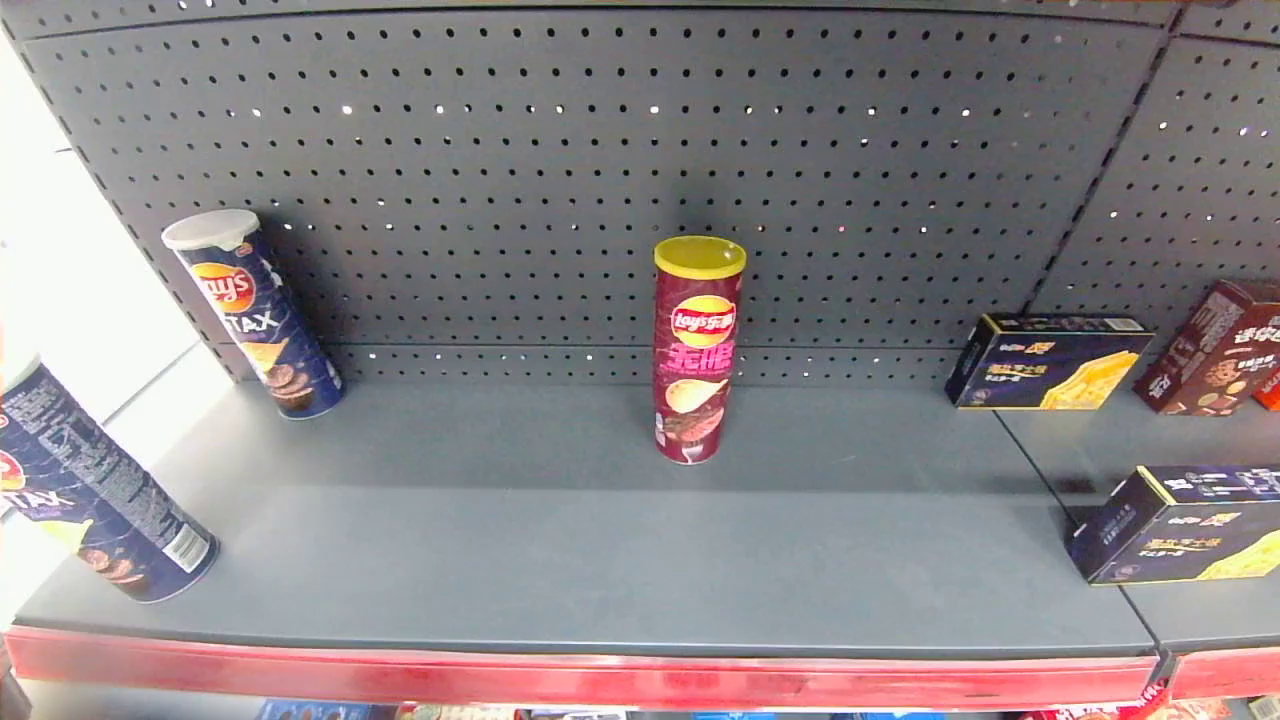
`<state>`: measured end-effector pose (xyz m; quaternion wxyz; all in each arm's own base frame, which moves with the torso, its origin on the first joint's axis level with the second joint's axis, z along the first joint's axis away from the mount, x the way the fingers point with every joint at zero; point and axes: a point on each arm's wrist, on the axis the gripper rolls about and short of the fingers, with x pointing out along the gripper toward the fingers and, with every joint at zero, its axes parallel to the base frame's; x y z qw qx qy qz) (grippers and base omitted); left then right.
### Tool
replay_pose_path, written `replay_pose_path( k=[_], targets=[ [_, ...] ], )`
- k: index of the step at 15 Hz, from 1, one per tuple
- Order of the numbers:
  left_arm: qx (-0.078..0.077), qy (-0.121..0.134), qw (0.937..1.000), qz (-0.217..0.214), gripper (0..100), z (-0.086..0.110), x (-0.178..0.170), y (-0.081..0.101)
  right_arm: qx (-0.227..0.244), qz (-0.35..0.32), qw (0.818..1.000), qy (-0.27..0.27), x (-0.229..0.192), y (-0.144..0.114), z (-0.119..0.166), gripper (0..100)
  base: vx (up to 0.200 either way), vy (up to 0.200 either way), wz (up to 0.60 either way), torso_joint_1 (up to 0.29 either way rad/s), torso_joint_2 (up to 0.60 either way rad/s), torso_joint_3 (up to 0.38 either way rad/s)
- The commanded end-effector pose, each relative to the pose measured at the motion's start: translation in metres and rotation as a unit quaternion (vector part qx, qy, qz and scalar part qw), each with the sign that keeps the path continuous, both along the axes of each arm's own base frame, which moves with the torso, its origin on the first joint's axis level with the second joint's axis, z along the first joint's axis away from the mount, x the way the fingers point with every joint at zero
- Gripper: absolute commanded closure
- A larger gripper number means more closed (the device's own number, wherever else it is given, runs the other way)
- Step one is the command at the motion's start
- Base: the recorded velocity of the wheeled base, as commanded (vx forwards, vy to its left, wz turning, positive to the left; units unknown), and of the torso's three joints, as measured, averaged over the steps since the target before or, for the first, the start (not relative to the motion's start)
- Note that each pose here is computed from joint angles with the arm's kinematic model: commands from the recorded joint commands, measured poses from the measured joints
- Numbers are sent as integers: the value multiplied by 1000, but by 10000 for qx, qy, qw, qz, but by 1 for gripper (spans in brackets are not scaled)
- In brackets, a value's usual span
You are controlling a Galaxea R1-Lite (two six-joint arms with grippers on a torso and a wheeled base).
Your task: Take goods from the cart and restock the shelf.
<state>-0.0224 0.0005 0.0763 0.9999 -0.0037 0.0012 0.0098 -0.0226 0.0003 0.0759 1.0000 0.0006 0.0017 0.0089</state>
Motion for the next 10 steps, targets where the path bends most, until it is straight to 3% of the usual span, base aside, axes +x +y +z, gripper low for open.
replay_pose_path(
  k=[1, 8, 10],
  targets=[
    [-1, 3, 10000, -6, 0, 0, 0, 0, 1, 3, 10000, 6, 0, 0, 0, 0, 0, 0, 600, 2, 2, 7],
    [-1, 3, 10000, 2, 0, 0, 0, 0, 1, 3, 10000, 6, 0, 0, 0, 0, 0, 0, 600, 6, 0, 0],
    [-1, -5, 10000, 2, 0, 0, 0, 0, 1, 3, 10000, 6, 0, 0, 0, 0, 0, 0, 0, 0, 0, 0]
  ],
)
